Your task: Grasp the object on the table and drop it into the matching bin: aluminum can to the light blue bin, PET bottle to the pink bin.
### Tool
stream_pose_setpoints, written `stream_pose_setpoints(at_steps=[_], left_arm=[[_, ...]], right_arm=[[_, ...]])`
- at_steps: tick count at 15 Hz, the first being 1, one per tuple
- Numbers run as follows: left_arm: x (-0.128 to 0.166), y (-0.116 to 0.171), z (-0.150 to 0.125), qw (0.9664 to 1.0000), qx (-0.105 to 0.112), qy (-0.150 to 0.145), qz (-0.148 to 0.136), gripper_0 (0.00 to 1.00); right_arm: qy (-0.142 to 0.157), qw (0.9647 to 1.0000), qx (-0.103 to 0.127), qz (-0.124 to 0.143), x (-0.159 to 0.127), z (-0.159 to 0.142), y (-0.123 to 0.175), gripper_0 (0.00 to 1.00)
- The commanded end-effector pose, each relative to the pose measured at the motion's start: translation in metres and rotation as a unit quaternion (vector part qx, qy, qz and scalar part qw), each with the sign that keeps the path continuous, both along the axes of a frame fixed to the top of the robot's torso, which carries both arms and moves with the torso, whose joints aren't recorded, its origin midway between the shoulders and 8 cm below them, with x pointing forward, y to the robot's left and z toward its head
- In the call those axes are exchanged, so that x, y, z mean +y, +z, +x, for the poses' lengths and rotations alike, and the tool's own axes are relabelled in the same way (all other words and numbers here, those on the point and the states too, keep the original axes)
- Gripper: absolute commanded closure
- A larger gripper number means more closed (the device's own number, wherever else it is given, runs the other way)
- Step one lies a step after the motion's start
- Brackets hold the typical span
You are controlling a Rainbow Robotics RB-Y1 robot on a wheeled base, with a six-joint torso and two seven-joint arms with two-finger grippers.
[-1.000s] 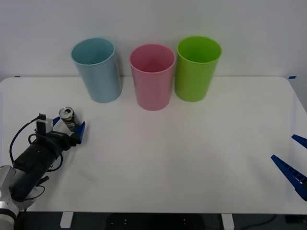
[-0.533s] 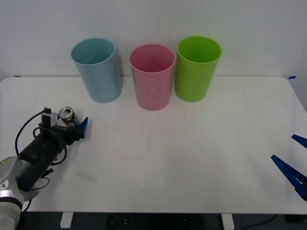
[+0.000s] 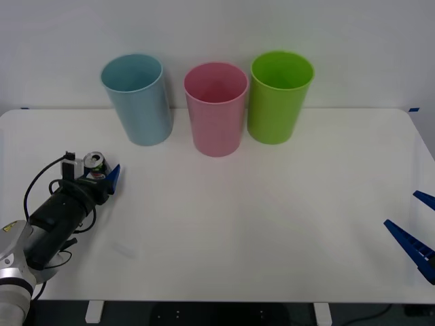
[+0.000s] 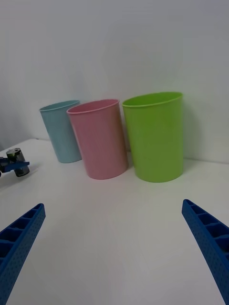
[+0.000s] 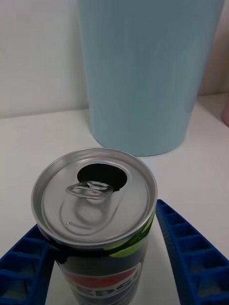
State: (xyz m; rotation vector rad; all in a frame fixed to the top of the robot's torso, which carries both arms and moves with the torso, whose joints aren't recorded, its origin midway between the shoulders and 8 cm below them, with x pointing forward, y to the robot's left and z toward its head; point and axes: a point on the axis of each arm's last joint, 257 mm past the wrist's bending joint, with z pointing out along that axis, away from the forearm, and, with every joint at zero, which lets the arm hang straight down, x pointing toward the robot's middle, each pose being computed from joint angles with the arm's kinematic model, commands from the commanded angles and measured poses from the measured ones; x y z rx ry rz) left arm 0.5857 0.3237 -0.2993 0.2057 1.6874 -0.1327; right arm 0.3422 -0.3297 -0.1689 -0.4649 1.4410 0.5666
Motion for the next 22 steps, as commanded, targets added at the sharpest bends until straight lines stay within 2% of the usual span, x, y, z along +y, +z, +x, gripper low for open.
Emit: stream_pose_setpoints(at_steps=[1,7,9,17,19,22], left_arm=[[-0.002,0.0,0.0,1.0,0.001,-0.002,0.001,1.0],[-0.005,0.004,-0.001,0.9999,-0.006,-0.009,-0.008,1.0],[-0.006,0.014,-0.003,0.9995,-0.02,-0.018,-0.016,1.0],[0.001,0.066,-0.037,0.9965,-0.08,-0.025,0.0,1.0],[-0.004,0.083,-0.044,0.9951,-0.091,-0.032,-0.018,1.0],[-0.019,0.12,-0.053,0.9905,-0.114,-0.05,-0.058,1.0]], right_arm=[[0.0,1.0,0.0,0.0,0.0,0.0,0.0,0.0],[0.0,1.0,0.0,0.0,0.0,0.0,0.0,0.0],[0.0,1.0,0.0,0.0,0.0,0.0,0.0,0.0],[0.0,1.0,0.0,0.0,0.0,0.0,0.0,0.0],[0.0,1.0,0.0,0.0,0.0,0.0,0.0,0.0],[0.0,1.0,0.0,0.0,0.0,0.0,0.0,0.0]])
